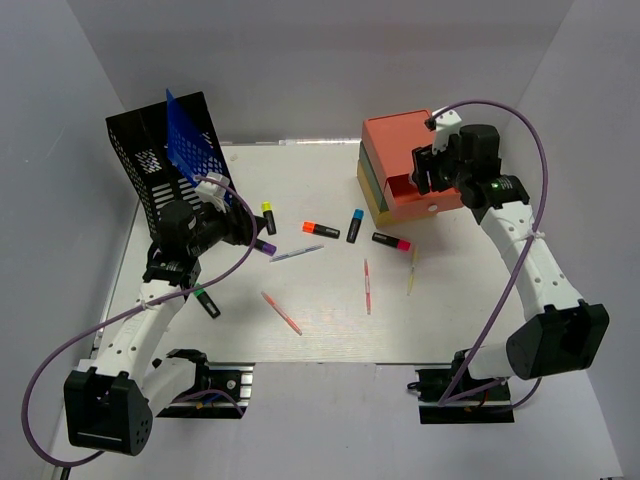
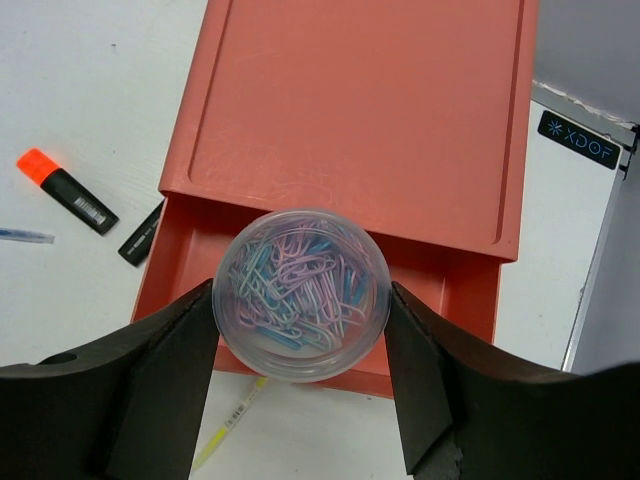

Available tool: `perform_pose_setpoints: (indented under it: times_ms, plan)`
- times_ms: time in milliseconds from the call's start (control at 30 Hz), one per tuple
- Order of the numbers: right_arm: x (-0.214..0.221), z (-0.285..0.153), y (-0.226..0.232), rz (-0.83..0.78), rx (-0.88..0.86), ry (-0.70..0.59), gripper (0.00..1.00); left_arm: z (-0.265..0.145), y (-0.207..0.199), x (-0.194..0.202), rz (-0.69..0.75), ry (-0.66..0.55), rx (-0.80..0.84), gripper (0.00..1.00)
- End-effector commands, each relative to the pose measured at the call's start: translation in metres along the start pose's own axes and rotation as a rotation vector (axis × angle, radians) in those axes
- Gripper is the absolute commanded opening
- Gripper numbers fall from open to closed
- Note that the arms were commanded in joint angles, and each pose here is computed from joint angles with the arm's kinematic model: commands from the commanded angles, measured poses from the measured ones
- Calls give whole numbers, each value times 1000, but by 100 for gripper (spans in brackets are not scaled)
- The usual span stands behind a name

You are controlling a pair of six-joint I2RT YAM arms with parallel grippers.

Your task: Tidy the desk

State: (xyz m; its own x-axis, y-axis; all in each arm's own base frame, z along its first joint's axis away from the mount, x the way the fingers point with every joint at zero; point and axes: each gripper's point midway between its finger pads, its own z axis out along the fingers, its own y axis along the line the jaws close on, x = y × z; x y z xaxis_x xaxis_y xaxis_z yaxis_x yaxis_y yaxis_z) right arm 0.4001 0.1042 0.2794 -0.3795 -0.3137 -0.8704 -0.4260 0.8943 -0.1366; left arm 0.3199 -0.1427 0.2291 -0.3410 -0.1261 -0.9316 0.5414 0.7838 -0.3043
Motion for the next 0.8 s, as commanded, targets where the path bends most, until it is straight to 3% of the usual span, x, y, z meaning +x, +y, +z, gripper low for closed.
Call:
perform_pose_setpoints:
  times_ms: [0, 433, 600, 667, 767]
  plan:
    - [-20, -6, -12, -18, 27, -45, 0, -5, -9, -9, 21, -32, 30, 71]
    - [-2, 2, -10, -19, -1, 5, 1, -5, -10, -9, 22, -32, 36, 71]
    - [5, 8, -10, -16, -9, 29, 30, -5, -10, -9, 20, -32, 33, 71]
    - [8, 10, -11, -16, -8, 36, 36, -6, -10, -9, 20, -33, 30, 71]
    - [9, 11, -9, -16, -11, 37, 55, -6, -10, -10, 21, -34, 31, 71]
